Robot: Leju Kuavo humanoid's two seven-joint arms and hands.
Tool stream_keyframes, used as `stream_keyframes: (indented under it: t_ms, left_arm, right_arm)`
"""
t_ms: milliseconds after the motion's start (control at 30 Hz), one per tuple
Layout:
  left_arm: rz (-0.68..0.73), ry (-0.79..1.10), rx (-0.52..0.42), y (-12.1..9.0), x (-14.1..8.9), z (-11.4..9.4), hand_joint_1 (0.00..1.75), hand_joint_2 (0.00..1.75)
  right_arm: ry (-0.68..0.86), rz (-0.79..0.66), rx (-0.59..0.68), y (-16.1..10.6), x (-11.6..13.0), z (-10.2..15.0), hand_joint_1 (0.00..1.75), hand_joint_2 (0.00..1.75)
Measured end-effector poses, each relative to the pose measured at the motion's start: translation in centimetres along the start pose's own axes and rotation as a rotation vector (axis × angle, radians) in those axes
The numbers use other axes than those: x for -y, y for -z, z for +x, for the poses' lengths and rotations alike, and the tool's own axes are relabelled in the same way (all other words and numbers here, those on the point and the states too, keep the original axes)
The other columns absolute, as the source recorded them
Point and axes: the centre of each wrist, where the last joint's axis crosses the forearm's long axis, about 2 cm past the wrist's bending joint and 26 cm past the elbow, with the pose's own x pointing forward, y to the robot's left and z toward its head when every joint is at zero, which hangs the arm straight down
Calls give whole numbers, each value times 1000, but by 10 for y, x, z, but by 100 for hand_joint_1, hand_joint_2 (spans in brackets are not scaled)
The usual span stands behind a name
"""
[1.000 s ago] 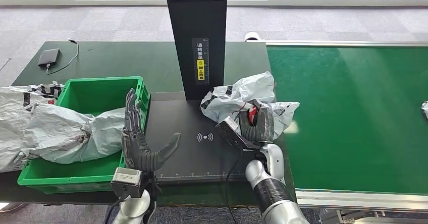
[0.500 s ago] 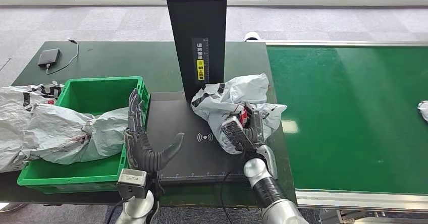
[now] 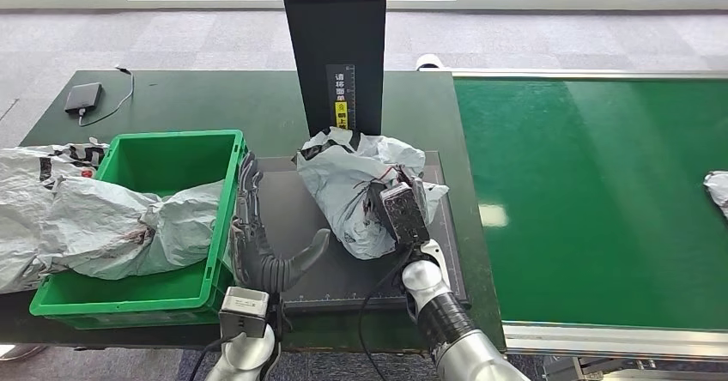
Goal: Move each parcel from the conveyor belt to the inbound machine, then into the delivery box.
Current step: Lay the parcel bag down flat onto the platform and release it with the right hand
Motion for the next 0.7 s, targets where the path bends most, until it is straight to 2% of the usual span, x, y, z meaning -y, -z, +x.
stream_keyframes:
  t_ms: [133, 267, 433, 700]
  left_arm:
    - [-11, 11, 7, 4, 0, -1, 0, 175]
    - [-20, 23, 14, 5, 1, -2, 0, 175]
    - [-42, 38, 21, 5, 1, -2, 0, 175]
    - [-51, 72, 30, 4, 1, -2, 0, 175]
  right_arm:
    - [34, -20, -19, 1, -2, 0, 0, 0]
    - [32, -22, -24, 1, -4, 0, 0, 0]
    - [-56, -46, 3, 1, -3, 1, 0, 0]
    - [-236, -245, 173, 2, 0, 24, 0, 0]
